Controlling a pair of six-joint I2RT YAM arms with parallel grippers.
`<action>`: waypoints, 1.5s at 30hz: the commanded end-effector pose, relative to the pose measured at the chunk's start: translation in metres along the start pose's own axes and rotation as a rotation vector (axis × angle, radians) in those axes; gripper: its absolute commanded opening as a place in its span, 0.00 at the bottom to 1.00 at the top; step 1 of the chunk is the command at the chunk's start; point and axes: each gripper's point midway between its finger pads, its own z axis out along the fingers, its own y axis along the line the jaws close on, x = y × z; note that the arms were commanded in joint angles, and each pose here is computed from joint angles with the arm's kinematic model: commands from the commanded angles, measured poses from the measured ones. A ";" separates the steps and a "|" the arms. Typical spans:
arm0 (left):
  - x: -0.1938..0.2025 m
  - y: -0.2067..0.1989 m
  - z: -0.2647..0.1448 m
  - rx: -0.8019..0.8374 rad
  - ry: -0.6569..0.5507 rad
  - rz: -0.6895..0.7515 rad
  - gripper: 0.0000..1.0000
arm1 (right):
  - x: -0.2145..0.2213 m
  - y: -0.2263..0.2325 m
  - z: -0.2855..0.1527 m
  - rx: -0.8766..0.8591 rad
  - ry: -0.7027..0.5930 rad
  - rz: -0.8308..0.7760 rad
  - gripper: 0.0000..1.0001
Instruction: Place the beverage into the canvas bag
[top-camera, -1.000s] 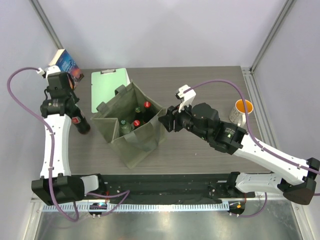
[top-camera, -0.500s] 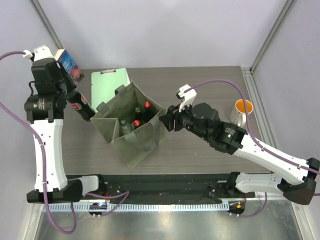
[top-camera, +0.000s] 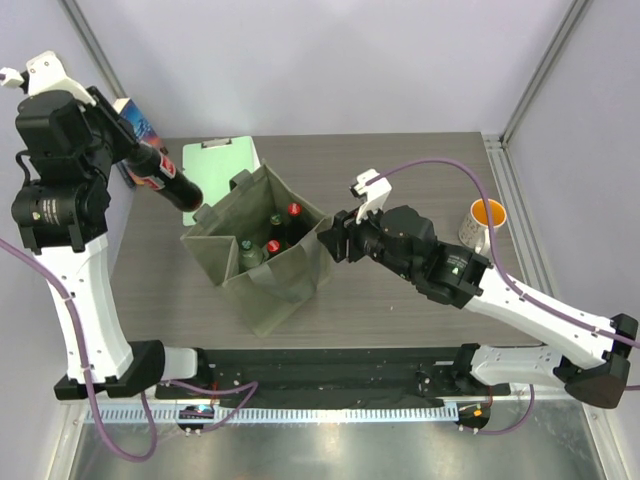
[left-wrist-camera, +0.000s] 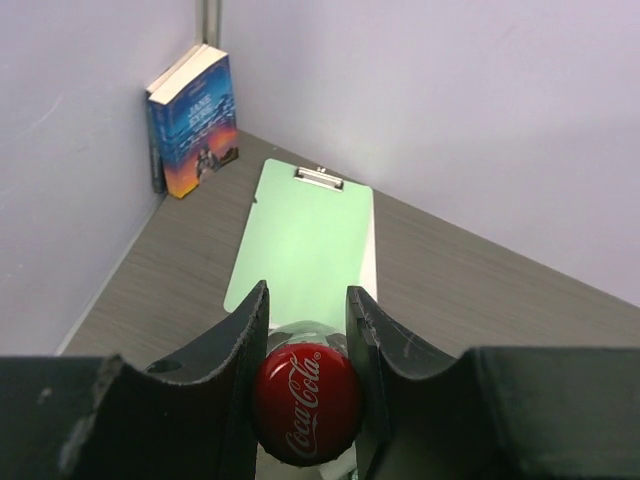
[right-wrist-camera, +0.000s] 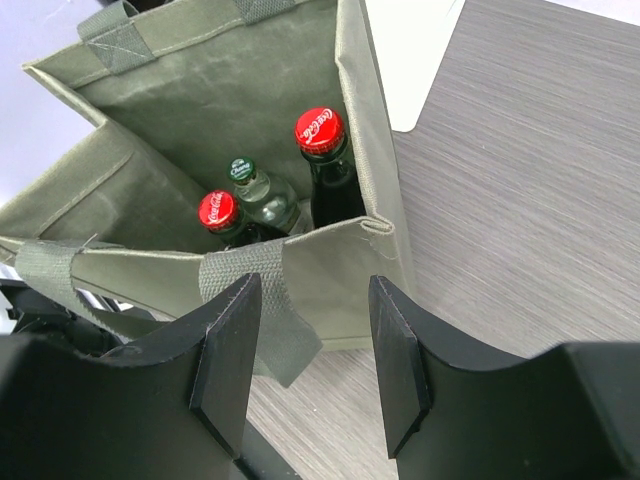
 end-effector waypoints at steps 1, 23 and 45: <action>-0.080 -0.045 -0.026 0.210 -0.274 -0.140 0.00 | -0.007 0.003 0.003 -0.001 -0.022 0.023 0.52; -0.120 -0.095 -0.042 0.376 -0.382 -0.186 0.00 | 0.006 0.005 0.017 0.001 0.029 0.004 0.52; -0.120 -0.099 -0.093 0.500 -0.380 -0.197 0.00 | 0.007 0.000 0.020 0.034 0.030 0.008 0.52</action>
